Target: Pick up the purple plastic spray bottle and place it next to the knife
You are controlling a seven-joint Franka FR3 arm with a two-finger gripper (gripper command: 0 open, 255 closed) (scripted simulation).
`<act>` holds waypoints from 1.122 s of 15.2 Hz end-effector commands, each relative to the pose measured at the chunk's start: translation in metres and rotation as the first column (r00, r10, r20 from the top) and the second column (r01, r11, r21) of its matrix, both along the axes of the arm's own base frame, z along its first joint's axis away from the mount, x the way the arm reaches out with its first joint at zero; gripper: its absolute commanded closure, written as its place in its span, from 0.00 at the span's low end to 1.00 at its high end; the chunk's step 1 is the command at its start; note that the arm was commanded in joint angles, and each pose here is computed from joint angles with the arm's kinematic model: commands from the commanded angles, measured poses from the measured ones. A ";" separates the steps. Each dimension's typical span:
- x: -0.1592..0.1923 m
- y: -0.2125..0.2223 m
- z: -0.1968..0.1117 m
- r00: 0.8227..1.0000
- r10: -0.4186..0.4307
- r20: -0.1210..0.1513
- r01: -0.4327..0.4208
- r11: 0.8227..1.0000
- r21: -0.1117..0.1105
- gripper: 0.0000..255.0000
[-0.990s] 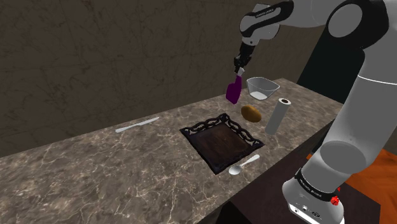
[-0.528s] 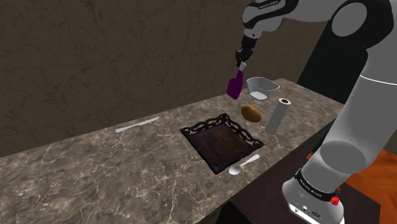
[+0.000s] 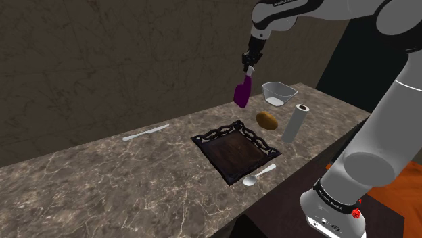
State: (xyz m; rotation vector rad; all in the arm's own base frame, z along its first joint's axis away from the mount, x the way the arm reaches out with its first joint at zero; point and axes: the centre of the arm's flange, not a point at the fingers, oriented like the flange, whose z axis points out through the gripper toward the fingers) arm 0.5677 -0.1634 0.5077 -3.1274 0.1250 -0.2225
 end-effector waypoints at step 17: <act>-0.009 0.236 -0.002 1.000 -0.002 0.000 0.002 1.000 0.000 1.00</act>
